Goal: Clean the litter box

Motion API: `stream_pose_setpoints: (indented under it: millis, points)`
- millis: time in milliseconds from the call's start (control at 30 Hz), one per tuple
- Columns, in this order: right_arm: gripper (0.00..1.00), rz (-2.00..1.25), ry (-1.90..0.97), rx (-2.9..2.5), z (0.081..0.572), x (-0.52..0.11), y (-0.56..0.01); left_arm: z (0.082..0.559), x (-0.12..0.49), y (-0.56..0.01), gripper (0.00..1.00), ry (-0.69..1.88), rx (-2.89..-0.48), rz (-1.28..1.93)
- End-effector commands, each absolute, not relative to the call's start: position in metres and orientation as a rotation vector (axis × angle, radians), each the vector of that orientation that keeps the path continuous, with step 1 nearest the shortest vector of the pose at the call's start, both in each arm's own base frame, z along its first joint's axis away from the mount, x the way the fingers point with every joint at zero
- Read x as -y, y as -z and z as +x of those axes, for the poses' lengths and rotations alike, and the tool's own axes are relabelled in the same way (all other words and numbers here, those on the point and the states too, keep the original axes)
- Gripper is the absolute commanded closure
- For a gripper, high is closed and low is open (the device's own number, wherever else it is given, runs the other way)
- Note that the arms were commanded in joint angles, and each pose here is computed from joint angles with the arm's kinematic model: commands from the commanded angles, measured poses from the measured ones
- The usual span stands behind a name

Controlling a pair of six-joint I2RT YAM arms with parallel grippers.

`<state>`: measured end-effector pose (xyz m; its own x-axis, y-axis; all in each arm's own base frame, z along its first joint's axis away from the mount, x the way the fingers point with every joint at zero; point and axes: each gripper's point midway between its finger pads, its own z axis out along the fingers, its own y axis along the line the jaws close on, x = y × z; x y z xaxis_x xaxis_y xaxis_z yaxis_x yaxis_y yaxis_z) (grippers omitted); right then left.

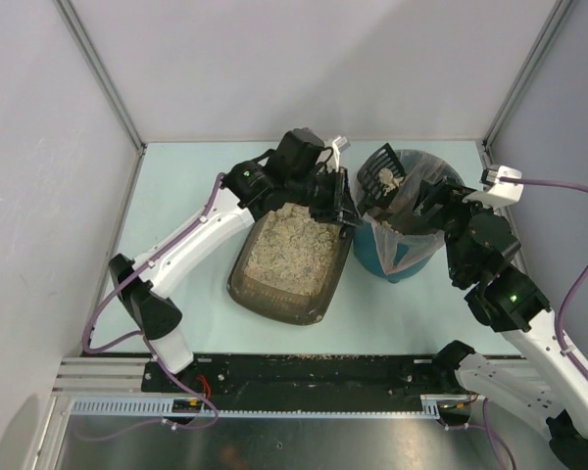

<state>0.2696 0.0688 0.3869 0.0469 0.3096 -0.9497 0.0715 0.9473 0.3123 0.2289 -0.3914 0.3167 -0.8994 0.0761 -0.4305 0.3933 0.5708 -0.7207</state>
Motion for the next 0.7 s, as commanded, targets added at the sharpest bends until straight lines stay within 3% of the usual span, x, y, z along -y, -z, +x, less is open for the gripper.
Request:
stream_pose_setpoints:
  millis: [0, 667]
  points:
    - [0.23, 0.335, -0.168, -1.491, 0.268, -0.062, -0.394, 0.233, 0.389, -0.335, 1.0, 1.103, -2.353, 0.496]
    - [0.23, 0.322, -0.178, -1.493, 0.27, -0.066, -0.393, 0.223, 0.392, -0.325, 1.0, 0.848, -2.253, 0.764]
